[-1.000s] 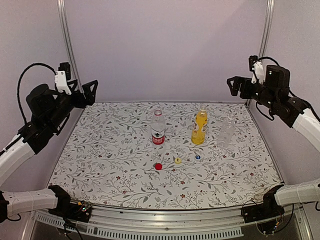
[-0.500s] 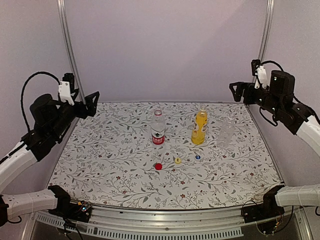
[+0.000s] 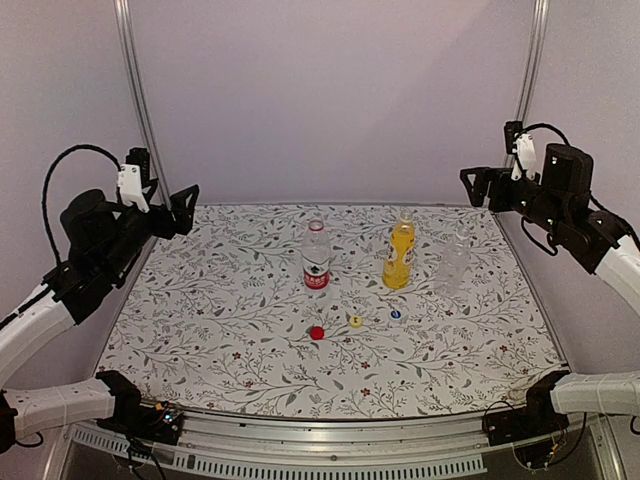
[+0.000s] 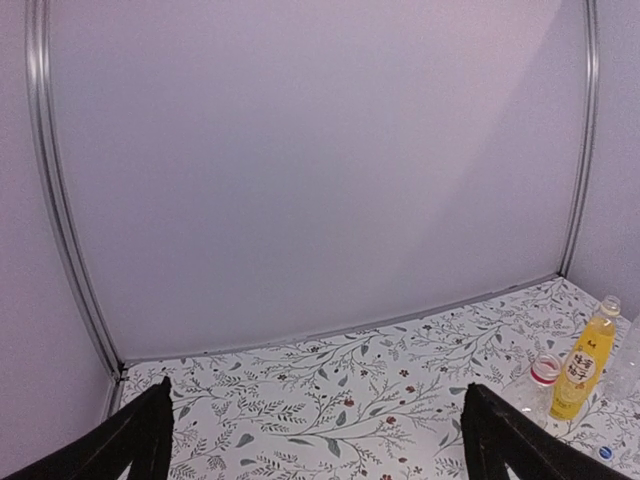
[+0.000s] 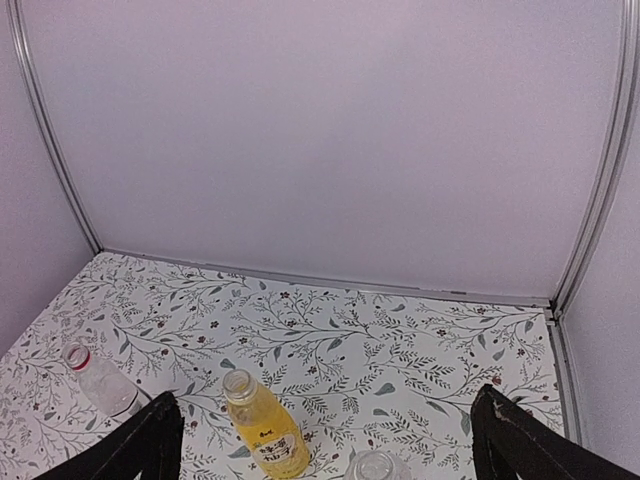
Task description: Unscrew the bottle caps
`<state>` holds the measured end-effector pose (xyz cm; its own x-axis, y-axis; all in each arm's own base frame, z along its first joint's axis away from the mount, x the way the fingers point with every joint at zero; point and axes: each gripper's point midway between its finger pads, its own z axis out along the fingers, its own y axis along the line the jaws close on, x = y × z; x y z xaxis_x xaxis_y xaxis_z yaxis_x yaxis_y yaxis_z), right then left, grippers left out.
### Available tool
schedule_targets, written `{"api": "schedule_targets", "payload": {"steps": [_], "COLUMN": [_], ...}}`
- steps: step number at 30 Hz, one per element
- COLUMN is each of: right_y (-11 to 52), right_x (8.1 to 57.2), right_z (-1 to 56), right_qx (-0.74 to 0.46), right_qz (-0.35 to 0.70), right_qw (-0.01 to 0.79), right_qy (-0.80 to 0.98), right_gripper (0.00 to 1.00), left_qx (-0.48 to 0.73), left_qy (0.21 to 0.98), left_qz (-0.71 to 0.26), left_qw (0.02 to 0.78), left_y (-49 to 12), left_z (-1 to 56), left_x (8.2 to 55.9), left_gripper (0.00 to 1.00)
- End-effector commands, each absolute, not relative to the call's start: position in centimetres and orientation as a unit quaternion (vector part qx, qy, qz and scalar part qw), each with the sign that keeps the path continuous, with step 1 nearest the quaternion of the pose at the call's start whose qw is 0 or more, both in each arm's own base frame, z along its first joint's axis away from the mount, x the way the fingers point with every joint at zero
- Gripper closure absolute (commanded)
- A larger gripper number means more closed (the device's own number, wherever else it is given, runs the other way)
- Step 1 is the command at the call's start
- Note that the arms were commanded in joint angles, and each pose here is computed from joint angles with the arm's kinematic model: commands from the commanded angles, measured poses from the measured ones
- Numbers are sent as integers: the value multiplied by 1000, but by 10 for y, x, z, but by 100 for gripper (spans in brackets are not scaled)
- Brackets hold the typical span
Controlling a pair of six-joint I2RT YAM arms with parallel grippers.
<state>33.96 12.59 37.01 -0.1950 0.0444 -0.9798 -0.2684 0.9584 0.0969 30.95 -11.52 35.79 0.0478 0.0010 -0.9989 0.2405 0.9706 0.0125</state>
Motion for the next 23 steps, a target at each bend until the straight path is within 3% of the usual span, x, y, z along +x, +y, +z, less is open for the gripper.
{"api": "schedule_targets", "payload": {"steps": [1,23], "right_y": [127,126], "right_x": [338,335], "right_z": [371,369], "right_qx": [-80,-82], "right_qz": [128,125], "right_qw": [634,635], "right_qy": [759,758], "right_gripper": [1,1], "left_qx": [87,92], "left_qy": [679,680], "left_qz": [-78,-84], "left_qw": [725,723], "left_y": [-111,-113], "left_z": [360,362], "left_x": [308,306], "left_gripper": [0,0]}}
